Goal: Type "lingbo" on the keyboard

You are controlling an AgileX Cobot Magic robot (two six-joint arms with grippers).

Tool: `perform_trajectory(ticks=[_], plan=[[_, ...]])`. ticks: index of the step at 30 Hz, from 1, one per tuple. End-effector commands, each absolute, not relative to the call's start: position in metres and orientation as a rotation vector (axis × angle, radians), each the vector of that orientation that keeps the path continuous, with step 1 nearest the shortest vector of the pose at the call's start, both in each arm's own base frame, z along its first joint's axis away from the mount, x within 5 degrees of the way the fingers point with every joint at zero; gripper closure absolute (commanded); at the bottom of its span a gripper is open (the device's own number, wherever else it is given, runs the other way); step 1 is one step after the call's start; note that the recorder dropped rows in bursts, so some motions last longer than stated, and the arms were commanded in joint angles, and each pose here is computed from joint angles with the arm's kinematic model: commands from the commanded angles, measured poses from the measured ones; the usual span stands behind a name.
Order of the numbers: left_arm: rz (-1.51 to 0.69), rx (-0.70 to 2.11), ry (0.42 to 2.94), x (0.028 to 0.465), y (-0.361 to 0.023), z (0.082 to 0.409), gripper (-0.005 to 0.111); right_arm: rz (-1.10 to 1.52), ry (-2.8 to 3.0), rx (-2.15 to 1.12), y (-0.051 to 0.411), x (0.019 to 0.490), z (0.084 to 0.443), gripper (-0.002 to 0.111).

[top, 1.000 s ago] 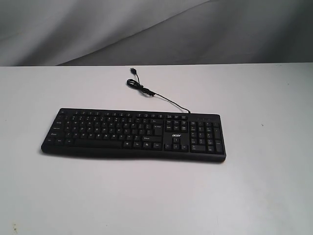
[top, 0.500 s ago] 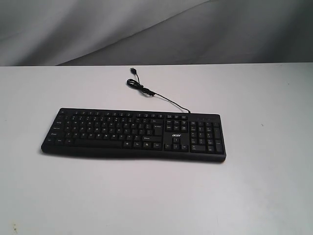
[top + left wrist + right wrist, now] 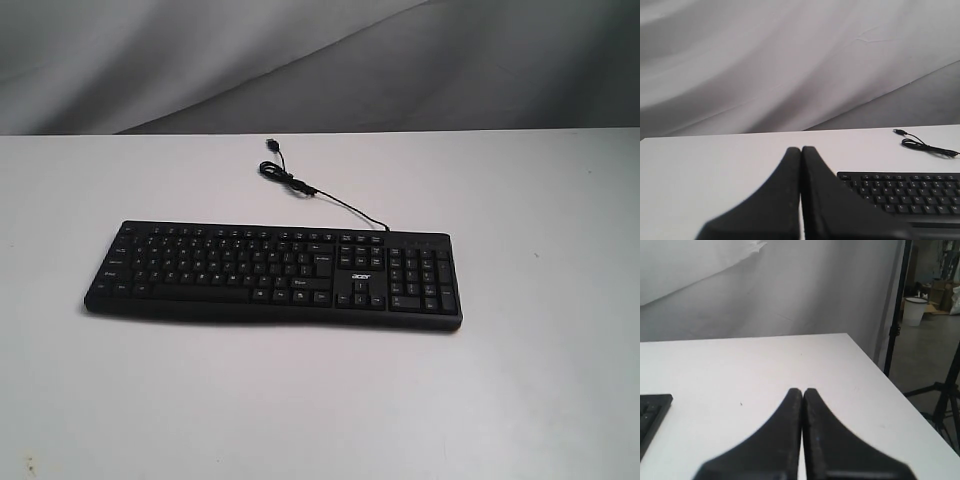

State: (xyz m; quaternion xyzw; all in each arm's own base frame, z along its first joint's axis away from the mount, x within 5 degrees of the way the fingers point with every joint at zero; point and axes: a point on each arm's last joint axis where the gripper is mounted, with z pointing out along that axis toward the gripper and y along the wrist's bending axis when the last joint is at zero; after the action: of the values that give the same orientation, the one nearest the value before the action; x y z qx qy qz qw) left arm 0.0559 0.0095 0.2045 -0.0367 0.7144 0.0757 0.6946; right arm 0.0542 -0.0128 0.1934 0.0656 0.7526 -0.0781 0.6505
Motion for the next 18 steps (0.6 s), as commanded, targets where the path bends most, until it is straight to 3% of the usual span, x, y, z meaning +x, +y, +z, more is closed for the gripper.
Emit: perform_trajectory(ticks=[1, 18], plan=[[0.162, -0.077, 1.586, 0.0558, 0.009, 0.204, 0.106, -0.191, 1.817, 0.175, -0.0143, 0.0518, 0.1827, 0.108], [0.162, -0.077, 1.586, 0.0558, 0.009, 0.204, 0.106, -0.189, 1.817, 0.178, -0.0143, 0.0518, 0.1827, 0.108]])
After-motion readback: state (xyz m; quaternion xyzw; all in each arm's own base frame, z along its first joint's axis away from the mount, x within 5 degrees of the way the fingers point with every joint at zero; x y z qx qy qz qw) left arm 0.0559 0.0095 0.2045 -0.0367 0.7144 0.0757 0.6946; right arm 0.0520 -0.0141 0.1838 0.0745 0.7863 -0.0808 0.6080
